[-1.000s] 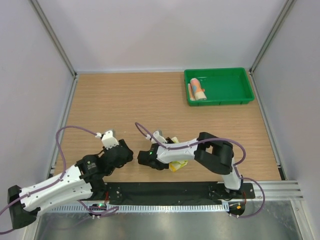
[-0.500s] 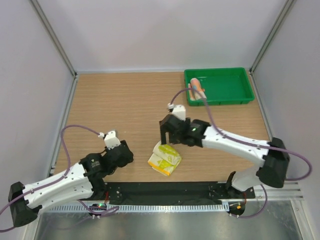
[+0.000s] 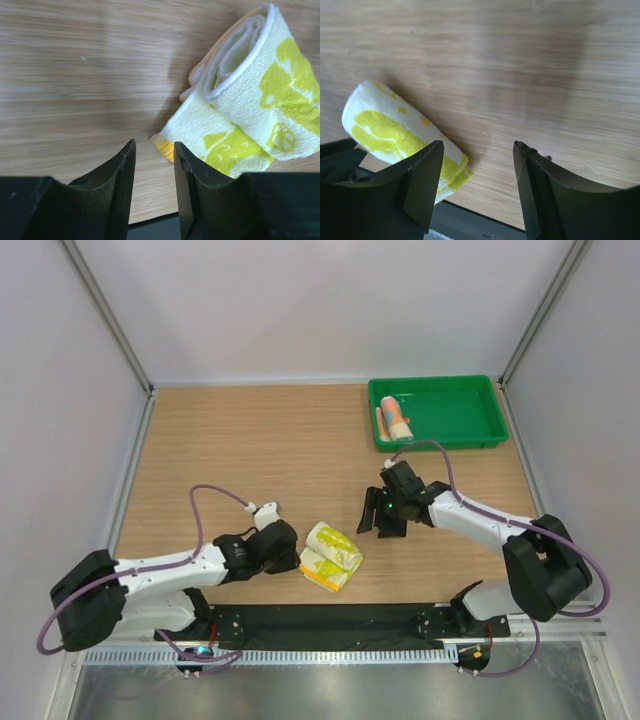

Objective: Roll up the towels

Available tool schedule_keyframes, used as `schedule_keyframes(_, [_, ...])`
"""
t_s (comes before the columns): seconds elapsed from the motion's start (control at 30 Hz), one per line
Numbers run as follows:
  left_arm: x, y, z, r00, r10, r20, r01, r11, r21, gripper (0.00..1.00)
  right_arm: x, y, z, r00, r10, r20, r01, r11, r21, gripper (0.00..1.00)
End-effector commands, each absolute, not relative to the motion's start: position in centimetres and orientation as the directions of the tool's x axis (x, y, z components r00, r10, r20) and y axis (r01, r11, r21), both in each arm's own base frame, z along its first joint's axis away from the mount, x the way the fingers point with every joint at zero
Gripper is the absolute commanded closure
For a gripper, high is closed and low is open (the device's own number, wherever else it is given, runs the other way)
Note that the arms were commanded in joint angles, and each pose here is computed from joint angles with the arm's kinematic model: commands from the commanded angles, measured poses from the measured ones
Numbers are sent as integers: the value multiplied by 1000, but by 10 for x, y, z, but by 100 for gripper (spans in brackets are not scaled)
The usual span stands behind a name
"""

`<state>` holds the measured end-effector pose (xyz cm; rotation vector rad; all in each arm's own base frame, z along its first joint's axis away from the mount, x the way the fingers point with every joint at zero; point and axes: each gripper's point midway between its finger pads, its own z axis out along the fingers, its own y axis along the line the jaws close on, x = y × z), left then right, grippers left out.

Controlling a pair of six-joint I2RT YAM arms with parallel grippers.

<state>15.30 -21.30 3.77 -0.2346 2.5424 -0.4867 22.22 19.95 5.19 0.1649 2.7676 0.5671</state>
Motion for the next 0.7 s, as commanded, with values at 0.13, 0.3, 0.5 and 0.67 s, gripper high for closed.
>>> schedule_keyframes(0.13, [162,-278,38,-884,-251,-395,-10,854,-520,65,218,232,62,-951,138,-277,-48,819,572,35])
schedule_keyframes(0.3, [174,-286,24,-883,-201,-424,21,886,-462,67,216,222,56,-954,151,-259,-25,821,571,35])
schedule_keyframes(0.5, [217,-304,18,-880,-118,-461,87,913,-399,68,212,218,52,-956,173,-238,-3,804,595,35])
schedule_keyframes(0.67, [249,-319,10,-876,-33,-480,166,916,-364,69,206,214,55,-951,201,-234,21,800,600,36])
